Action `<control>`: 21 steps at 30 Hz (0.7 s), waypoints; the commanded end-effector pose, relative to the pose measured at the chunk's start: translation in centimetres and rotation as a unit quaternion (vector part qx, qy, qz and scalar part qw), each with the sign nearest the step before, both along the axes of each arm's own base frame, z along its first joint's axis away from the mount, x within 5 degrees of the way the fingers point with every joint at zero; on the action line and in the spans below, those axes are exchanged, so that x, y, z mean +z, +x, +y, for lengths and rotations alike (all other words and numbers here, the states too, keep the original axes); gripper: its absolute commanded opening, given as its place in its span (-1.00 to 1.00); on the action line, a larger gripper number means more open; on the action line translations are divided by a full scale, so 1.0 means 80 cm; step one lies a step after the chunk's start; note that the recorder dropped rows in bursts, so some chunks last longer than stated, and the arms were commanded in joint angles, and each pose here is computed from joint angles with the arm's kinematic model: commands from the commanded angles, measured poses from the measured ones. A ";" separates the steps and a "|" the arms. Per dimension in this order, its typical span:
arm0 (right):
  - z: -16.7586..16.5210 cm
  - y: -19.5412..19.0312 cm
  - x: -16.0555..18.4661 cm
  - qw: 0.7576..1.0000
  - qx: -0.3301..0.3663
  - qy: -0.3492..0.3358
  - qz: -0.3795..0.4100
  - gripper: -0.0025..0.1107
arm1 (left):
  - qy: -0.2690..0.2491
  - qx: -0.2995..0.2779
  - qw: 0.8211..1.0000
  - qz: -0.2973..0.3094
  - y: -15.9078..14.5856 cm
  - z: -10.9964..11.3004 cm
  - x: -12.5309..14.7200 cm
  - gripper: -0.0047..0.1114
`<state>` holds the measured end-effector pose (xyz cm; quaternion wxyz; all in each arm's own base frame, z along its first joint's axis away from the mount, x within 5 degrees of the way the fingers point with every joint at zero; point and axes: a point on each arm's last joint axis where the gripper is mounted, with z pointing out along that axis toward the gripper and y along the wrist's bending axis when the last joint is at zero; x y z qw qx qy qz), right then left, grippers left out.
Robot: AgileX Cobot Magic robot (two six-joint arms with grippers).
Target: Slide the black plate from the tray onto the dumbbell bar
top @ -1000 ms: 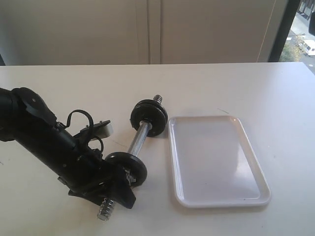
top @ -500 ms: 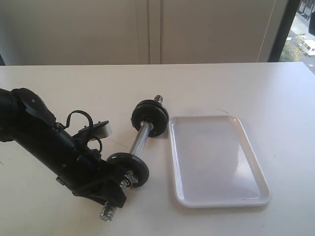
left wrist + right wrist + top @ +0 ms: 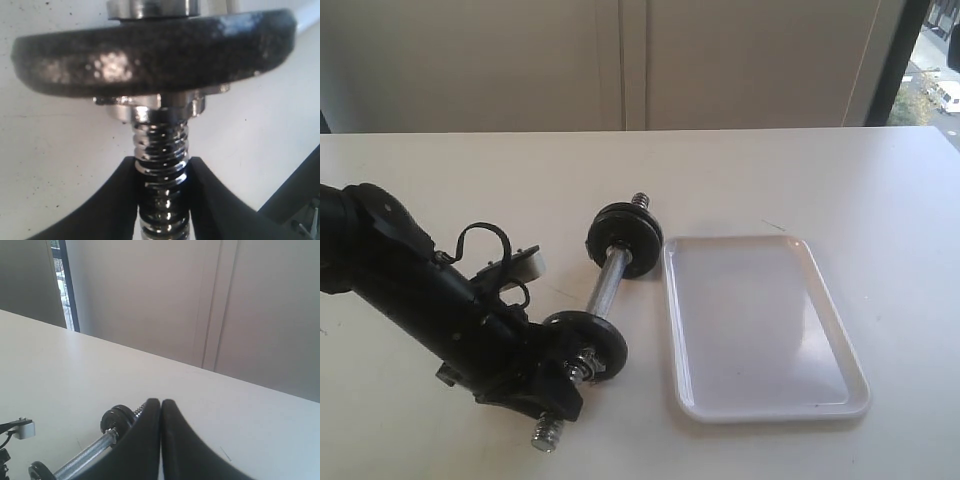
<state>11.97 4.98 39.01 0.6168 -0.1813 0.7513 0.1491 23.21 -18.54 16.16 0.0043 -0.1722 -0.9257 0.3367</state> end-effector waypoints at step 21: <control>0.000 -0.001 0.001 1.000 -0.002 0.003 -0.003 -0.96 | -0.089 0.075 0.992 0.038 -0.003 -0.030 0.020 -0.87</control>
